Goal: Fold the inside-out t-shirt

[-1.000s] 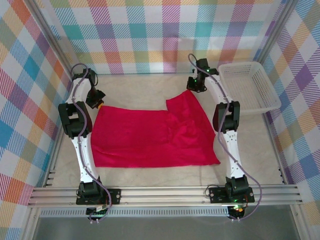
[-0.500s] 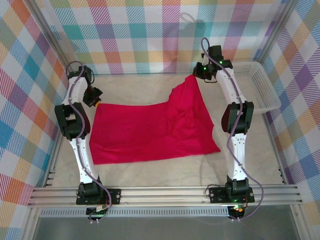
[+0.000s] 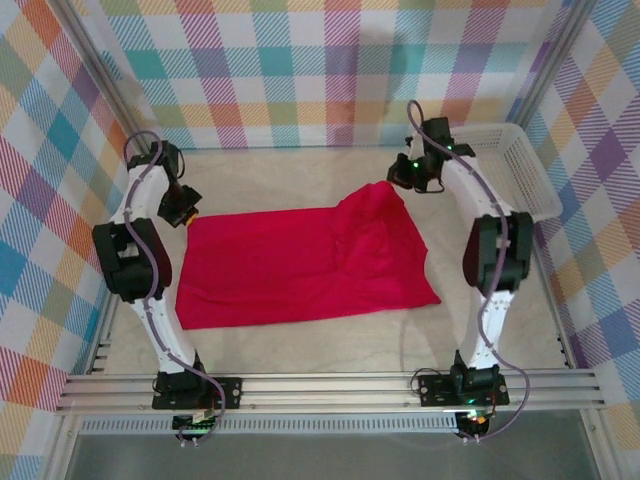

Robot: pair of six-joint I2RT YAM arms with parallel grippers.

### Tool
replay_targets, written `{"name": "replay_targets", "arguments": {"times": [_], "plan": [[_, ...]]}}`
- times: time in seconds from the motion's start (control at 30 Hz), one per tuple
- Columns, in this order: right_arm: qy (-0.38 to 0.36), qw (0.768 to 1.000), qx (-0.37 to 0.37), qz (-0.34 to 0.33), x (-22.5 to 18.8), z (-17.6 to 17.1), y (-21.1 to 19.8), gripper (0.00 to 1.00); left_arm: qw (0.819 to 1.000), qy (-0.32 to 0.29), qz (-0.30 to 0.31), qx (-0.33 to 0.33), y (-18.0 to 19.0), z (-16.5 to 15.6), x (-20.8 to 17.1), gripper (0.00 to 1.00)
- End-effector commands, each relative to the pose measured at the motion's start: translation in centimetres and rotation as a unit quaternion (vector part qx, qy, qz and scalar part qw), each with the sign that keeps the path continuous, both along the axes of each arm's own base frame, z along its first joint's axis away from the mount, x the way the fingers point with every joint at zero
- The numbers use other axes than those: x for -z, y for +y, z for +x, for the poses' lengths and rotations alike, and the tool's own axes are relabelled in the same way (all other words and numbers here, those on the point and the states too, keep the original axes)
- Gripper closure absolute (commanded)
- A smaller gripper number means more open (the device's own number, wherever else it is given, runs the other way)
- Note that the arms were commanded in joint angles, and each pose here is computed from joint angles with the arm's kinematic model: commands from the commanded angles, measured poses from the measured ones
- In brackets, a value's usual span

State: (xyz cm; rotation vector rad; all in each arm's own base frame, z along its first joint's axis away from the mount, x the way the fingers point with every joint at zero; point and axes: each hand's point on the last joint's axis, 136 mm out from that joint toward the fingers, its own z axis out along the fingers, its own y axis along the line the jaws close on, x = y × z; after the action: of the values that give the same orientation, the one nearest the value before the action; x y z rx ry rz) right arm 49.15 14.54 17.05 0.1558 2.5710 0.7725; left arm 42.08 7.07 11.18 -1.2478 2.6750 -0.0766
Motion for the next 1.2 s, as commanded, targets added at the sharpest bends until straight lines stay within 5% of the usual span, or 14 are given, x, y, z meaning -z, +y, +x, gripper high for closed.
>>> {"name": "replay_targets", "arguments": {"times": [0.0, 0.4, 0.9, 1.17], "plan": [[-0.070, 0.997, 0.014, 0.005, -4.2, -2.6, -0.9, 1.00, 1.000, -0.009, 0.027, -0.009, 0.7, -1.8, -1.1, 1.00], [-0.008, 0.998, 0.045, -0.052, 2.2, -13.8, -4.4, 1.00, 0.999, -0.001, 0.041, -0.029, 1.7, -8.9, -0.5, 1.00], [0.001, 0.995, 0.069, -0.066, 2.6, -16.7, -5.7, 1.00, 0.998, 0.028, 0.035, -0.048, 2.1, -12.7, 1.6, 1.00], [0.057, 0.988, 0.135, -0.038, 8.9, -19.9, -6.4, 0.93, 0.997, 0.038, 0.023, -0.058, 1.2, -15.0, 4.9, 0.94]]}}
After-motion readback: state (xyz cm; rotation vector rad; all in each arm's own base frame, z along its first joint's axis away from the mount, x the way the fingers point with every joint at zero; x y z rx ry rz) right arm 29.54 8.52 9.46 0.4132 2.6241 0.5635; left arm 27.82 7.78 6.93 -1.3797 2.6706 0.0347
